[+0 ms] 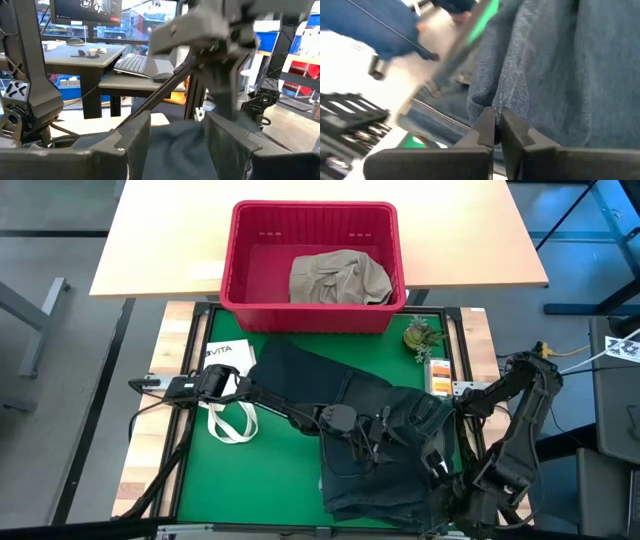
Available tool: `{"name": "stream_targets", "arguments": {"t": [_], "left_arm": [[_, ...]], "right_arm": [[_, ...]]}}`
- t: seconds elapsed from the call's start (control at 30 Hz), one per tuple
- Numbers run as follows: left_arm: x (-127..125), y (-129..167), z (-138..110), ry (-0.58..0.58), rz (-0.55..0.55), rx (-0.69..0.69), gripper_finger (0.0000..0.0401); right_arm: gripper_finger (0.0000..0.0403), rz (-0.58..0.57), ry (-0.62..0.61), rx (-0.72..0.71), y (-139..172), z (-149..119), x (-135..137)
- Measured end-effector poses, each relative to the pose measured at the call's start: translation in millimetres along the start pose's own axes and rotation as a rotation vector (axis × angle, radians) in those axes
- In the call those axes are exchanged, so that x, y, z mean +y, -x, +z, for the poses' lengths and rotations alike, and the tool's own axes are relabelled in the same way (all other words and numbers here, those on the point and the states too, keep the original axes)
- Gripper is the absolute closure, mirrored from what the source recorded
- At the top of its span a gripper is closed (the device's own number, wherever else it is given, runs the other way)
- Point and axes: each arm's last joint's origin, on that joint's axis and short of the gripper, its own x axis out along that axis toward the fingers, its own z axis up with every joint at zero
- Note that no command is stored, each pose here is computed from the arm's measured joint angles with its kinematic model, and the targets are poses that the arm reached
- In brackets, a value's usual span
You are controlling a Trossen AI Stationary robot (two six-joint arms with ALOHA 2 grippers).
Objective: Fold Laundry from Bin
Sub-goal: Fold the dark blue jeans
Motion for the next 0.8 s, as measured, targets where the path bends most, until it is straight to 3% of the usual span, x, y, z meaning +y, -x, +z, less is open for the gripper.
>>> {"name": "stream_targets", "arguments": {"t": [0.2, 0.37, 0.8], "left_arm": [[-1.4, 1.6, 4.6, -0.007, 0.000, 0.020, 0.0222], [-6.5, 9.0, 23.2, -0.055, -0.002, 0.077, 0.0222], [-51.7, 18.4, 11.0, -0.011, -0.195, 0.345, 0.0222]], "right_arm": [[0.0388, 0.091, -0.029, -0.056, 23.6, 2.1, 19.3], [0.0393, 0.075, -0.065, -0.067, 24.8, -9.1, 41.4], [0.0368, 0.013, -0.027, 0.075, -26.4, -11.2, 74.1]]}}
